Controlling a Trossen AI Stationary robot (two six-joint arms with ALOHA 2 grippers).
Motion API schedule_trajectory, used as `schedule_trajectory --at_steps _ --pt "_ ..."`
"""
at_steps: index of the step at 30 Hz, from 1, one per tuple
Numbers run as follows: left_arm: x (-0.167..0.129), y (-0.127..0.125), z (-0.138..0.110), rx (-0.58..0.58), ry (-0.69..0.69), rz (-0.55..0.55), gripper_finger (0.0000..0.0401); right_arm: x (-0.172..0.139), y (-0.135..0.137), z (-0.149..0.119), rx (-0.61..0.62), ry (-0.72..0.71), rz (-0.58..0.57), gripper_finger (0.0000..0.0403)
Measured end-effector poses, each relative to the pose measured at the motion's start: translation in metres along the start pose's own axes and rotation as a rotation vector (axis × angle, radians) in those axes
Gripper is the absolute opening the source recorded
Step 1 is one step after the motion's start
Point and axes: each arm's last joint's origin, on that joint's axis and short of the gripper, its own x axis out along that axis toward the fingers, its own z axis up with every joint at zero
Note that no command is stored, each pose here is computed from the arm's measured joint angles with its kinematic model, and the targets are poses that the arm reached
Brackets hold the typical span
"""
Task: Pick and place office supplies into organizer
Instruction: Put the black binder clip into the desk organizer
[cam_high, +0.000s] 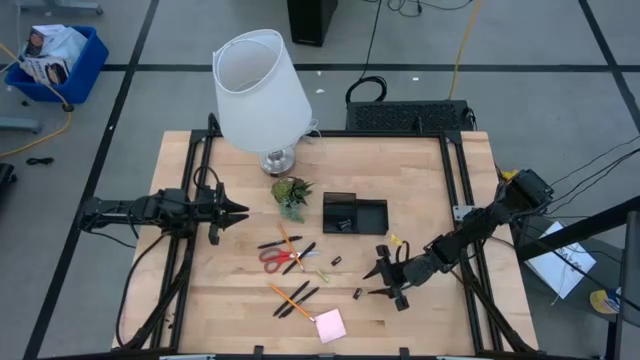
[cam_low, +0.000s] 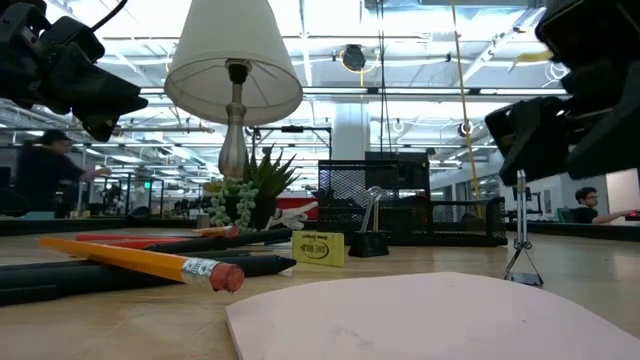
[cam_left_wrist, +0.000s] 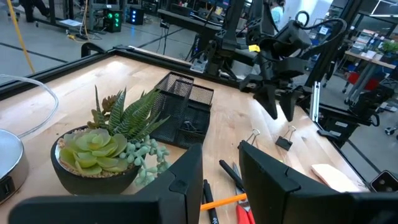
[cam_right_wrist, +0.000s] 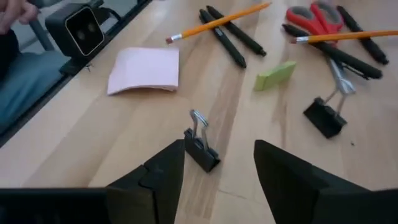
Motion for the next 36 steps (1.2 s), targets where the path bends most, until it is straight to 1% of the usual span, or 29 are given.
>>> schedule_trajectory --at_steps 4,7,11,14,17,21,28,36 --pt "0.000 0.000 0.000 0.000 0.000 0.000 0.0108 0.009 0.000 -0.004 -0.006 -0.023 0.055 0.0190" --pt "0.000 0.000 0.000 0.000 0.000 0.000 0.0108 0.013 0.000 -0.009 -0.017 -0.005 0.055 0.0190" --pt "0.000 0.000 0.000 0.000 0.001 0.000 0.0108 0.018 0.001 -0.009 -0.010 -0.021 0.058 0.0188" --pt "0.000 0.000 0.000 0.000 0.001 0.000 0.0108 0.024 0.003 -0.008 -0.017 -0.049 0.084 0.0189" --pt "0.000 0.000 0.000 0.000 0.000 0.000 0.0108 0.031 0.002 -0.010 -0.019 -0.036 0.086 0.0189" --pt "0.000 0.000 0.000 0.000 0.000 0.000 0.0108 0.035 0.002 -0.011 -0.005 -0.023 0.124 0.0181" --pt "0.000 0.000 0.000 0.000 0.001 0.000 0.0108 0.035 0.002 -0.008 -0.031 -0.051 0.124 0.0153" --pt "0.000 0.000 0.000 0.000 0.000 -0.001 0.0108 0.036 -0.002 -0.007 -0.023 -0.059 0.109 0.0096"
